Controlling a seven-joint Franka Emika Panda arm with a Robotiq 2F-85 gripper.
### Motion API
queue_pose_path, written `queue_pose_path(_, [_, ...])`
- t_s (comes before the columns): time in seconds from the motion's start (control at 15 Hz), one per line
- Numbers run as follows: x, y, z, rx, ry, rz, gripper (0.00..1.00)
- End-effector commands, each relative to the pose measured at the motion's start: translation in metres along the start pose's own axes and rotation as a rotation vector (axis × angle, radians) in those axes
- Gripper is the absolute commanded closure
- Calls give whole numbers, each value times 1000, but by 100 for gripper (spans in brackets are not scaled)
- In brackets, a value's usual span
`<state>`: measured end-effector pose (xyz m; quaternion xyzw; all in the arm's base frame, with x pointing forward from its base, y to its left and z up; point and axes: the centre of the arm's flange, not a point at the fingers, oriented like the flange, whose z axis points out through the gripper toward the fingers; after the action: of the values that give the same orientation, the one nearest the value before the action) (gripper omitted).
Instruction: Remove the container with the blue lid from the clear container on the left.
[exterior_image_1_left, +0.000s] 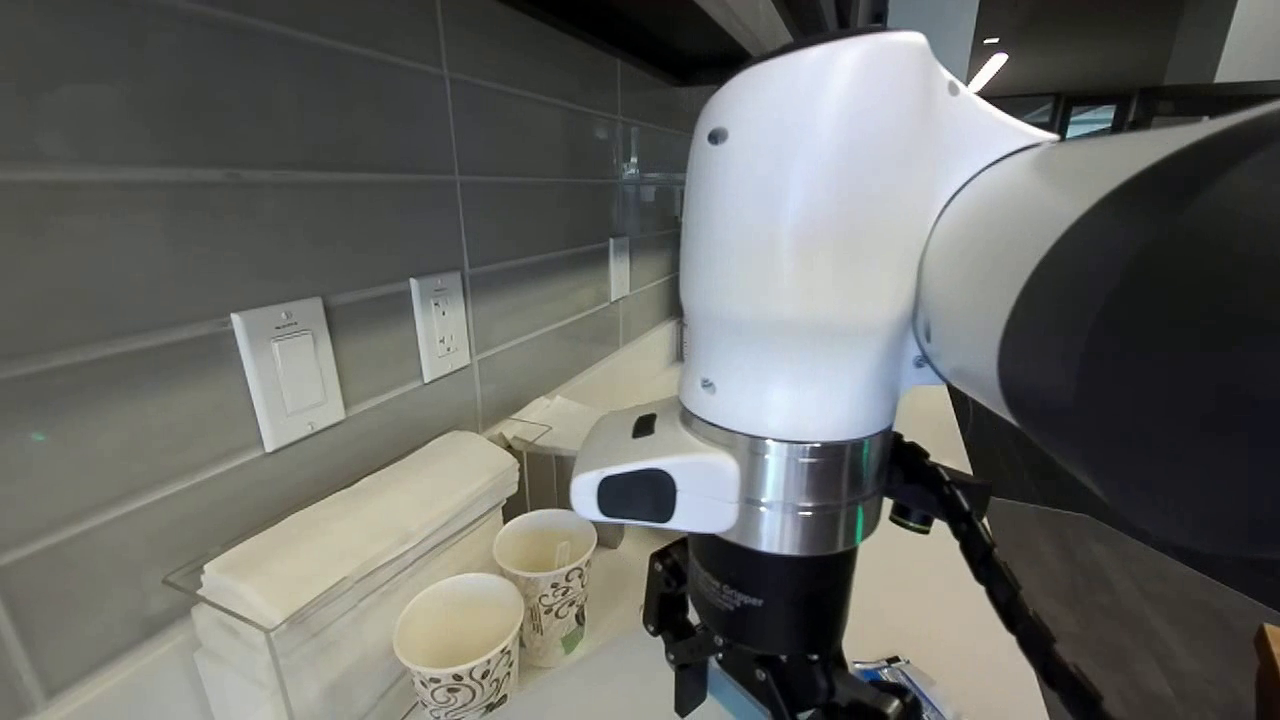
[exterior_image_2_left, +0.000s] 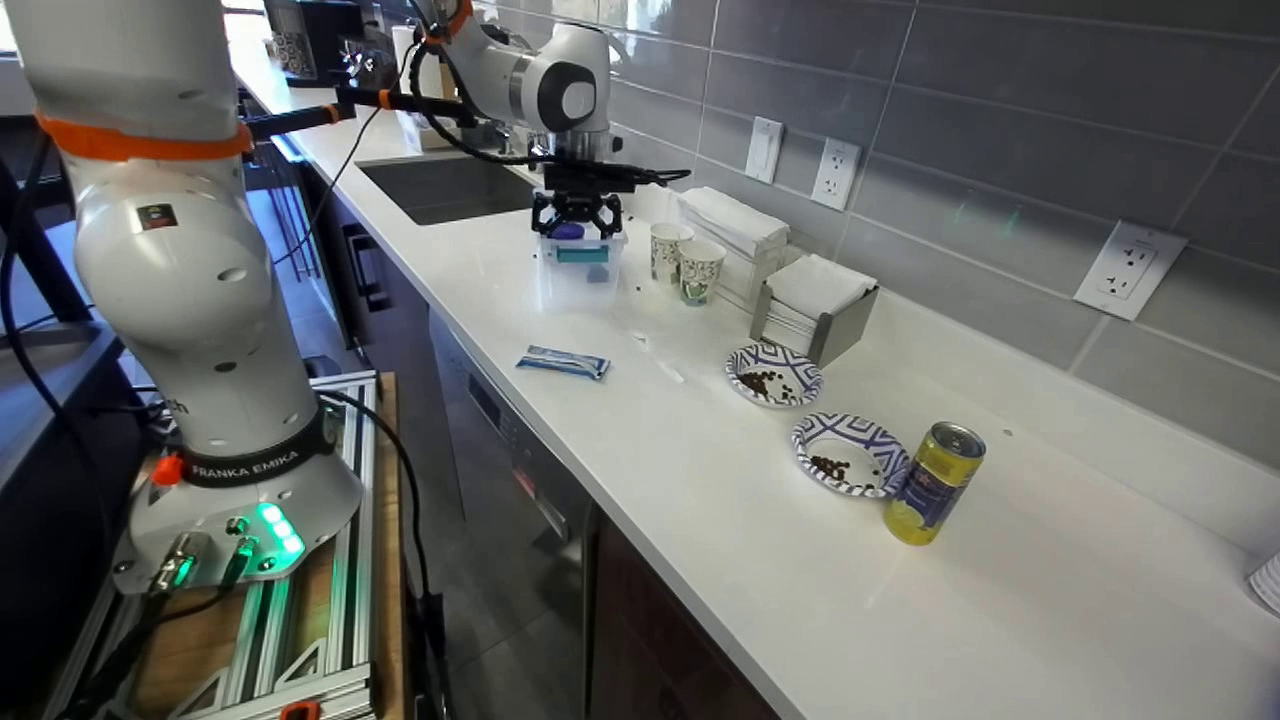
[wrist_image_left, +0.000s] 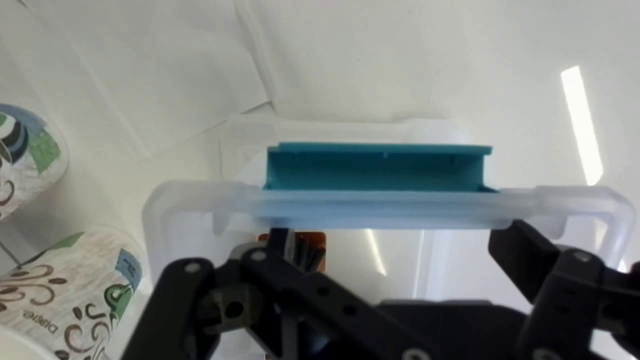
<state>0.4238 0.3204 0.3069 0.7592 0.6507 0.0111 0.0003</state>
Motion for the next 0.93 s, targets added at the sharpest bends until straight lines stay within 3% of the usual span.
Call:
queue_pose_path(0.0, [-38,-19,0,1,-59,18,0])
queue_pose_path(0.47, [-95,-33,-1,4,-116,91,0])
queue_pose_path(0.67, [-91,-22,-3,4,-29,123,0])
queue_pose_path(0.87, [-60,-4,-12,13,95,144,0])
